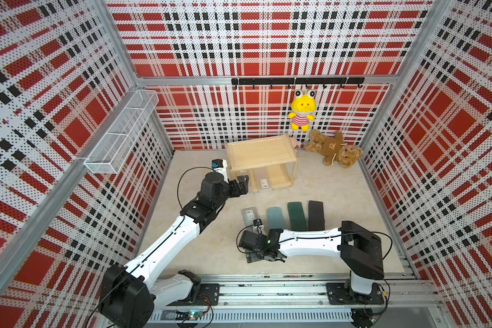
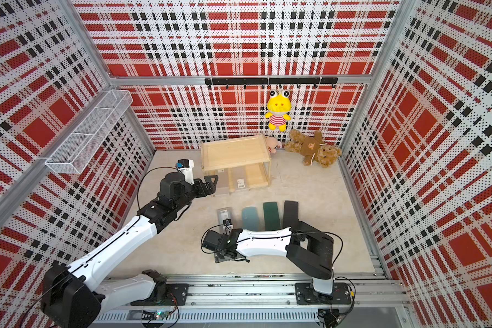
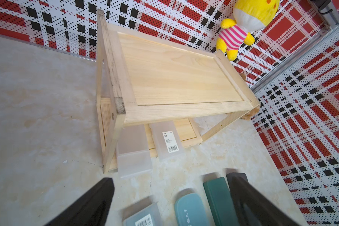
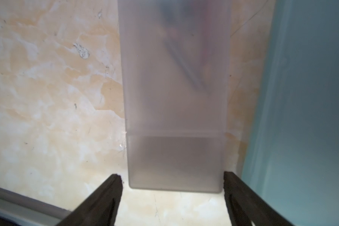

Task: Remove the pencil cases from the shelf
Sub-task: Place the pencil case at the center of the board.

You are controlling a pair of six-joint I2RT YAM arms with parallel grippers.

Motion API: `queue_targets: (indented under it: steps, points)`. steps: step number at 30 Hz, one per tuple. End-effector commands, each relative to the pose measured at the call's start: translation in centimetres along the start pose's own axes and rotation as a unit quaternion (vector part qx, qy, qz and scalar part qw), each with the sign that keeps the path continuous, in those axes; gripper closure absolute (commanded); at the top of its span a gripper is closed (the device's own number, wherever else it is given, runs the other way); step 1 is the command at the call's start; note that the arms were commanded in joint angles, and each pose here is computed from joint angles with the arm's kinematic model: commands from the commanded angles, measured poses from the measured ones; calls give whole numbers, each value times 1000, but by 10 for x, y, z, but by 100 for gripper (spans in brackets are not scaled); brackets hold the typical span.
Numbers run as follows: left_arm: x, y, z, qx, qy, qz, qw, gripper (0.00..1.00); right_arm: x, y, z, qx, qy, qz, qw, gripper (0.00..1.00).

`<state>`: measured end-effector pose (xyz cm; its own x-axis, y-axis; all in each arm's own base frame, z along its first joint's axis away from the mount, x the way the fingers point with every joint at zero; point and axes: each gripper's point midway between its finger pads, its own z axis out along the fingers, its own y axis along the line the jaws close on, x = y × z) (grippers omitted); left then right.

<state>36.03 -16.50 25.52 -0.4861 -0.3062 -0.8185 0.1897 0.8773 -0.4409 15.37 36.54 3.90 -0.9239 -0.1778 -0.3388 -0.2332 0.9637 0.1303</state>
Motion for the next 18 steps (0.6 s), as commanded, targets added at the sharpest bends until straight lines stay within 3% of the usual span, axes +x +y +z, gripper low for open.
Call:
queue_targets:
  steps: [1,6,11,14,18]
  points:
    - [3,4,-1,0,0,8,1000,1,-9,7,-3,-6,-8,1,1000,4]
    - [3,6,0,-1,1,7,1000,1,-22,13,-19,-18,-31,-14,999,0]
    - [3,8,-5,-6,-1,4,1000,1,-61,16,-78,-21,-97,-47,994,0]
    - [6,13,-10,-20,4,4,1000,1,-84,3,-114,-20,-132,-55,990,0]
    - [25,20,-15,-26,27,-6,999,1,-112,-36,-135,-25,-170,-32,985,0]
